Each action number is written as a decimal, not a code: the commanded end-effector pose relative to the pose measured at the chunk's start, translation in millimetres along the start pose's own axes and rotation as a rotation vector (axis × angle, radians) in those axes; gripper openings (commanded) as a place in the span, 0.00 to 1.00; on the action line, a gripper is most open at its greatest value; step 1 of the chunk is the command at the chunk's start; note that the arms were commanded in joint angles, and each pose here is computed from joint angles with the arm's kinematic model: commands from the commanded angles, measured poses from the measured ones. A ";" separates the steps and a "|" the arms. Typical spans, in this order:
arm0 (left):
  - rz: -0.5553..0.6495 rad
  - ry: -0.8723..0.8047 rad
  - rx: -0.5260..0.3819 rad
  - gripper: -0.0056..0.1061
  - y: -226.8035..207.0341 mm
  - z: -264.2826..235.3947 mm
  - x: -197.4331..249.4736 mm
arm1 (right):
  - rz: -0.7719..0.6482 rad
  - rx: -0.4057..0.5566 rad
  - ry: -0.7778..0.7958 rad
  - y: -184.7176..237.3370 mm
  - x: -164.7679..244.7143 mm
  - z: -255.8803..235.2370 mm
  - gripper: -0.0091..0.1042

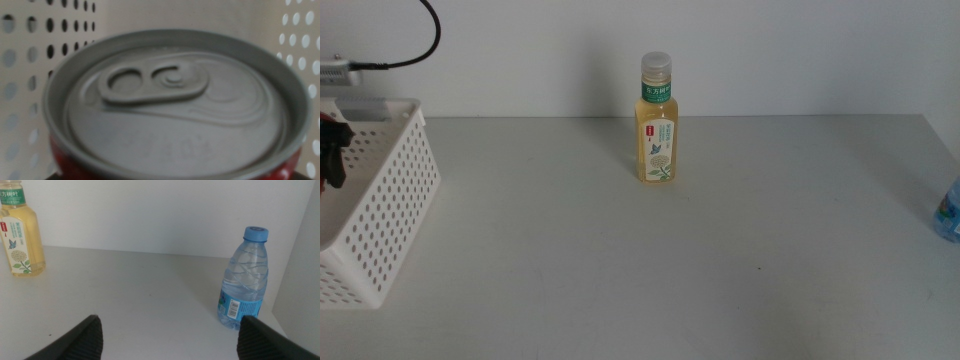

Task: Use arms to grab the bottles and put them into the dustbin to the left of the table.

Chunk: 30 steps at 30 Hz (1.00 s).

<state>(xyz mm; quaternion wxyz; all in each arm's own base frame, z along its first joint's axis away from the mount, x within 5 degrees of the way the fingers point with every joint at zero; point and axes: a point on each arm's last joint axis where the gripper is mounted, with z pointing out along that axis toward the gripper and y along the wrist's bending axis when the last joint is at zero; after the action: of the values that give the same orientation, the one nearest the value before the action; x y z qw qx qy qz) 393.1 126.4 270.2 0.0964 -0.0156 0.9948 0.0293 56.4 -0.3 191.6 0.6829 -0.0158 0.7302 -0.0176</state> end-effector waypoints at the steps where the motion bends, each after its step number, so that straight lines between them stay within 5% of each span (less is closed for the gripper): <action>1: 0.004 -0.058 -0.016 0.04 0.6 -20.1 -3.4 | -0.021 0.011 -0.109 -0.8 -11.5 -2.6 0.91; 12: 0.006 0.023 -0.001 0.13 3.9 26.6 -11.1 | -0.021 0.011 -0.109 -0.8 -11.5 -2.6 0.91; 16: 0.019 0.031 0.001 0.30 4.1 31.6 -11.8 | -0.021 0.011 -0.109 -0.8 -11.5 -2.6 0.91; 25: 0.037 0.057 -0.048 0.88 8.2 31.4 -9.5 | -0.021 0.011 -0.109 -0.8 -11.5 -2.6 0.91; 30: 0.003 0.118 -0.050 0.89 8.6 24.5 -5.2 | -0.021 0.011 -0.109 -0.8 -11.5 -2.6 0.91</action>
<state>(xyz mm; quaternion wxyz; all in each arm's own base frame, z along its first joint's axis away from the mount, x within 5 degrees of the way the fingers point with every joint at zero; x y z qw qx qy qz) 413.2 138.4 207.9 0.0290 -0.0030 0.9986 0.0435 56.4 -0.3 191.6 0.6829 -0.0158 0.7302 -0.0176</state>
